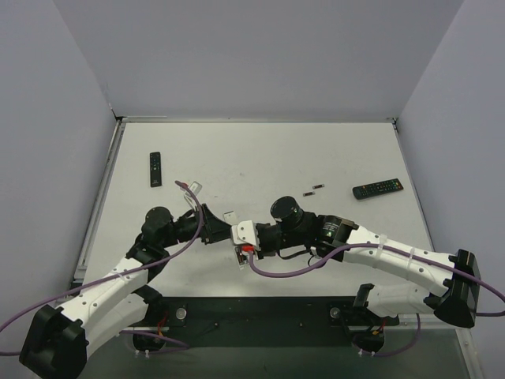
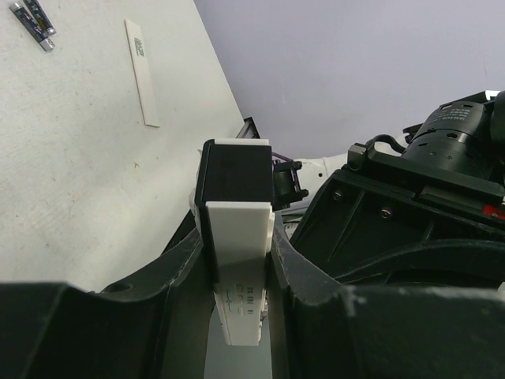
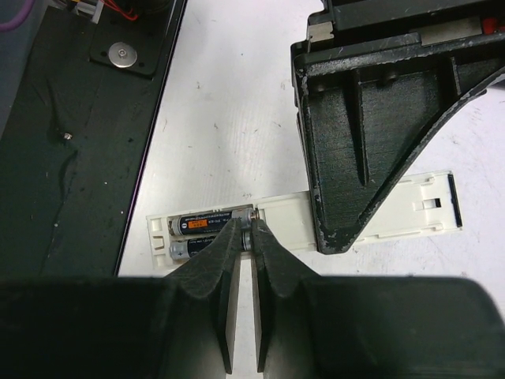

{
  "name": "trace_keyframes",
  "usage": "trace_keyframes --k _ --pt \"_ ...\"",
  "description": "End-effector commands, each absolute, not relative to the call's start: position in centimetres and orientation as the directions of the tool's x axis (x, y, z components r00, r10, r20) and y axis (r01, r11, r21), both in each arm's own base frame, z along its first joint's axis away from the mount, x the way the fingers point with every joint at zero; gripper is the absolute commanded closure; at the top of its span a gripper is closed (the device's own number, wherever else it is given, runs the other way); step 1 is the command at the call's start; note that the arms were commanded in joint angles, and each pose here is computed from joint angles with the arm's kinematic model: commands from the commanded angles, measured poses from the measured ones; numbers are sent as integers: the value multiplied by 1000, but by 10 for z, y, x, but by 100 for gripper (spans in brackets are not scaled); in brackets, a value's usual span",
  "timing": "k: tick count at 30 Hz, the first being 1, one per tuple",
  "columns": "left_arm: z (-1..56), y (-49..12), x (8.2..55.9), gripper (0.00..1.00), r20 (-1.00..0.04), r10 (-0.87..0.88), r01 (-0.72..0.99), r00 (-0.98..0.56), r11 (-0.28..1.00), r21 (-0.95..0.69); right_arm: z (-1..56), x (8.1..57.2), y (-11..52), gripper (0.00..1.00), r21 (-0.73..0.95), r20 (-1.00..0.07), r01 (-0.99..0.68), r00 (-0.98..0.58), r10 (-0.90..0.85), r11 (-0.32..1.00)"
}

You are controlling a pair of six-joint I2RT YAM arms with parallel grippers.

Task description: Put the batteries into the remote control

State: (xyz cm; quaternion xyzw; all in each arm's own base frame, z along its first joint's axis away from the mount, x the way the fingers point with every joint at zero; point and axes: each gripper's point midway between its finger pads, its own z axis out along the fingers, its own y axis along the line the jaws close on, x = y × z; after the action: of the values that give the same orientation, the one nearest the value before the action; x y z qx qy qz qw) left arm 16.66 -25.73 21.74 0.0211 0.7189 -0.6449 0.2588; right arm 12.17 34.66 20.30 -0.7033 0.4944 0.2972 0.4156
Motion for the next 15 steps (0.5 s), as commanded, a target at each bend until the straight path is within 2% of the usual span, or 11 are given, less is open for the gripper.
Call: trace_keyframes --k 1,15 --pt "287 -257 169 100 -510 -361 525 -781 63 -848 174 108 341 95 -217 -803 -951 303 -513 -222" --pt "282 -254 172 100 -546 -367 541 -753 126 -832 158 104 350 98 -259 -732 -938 347 -587 -231"
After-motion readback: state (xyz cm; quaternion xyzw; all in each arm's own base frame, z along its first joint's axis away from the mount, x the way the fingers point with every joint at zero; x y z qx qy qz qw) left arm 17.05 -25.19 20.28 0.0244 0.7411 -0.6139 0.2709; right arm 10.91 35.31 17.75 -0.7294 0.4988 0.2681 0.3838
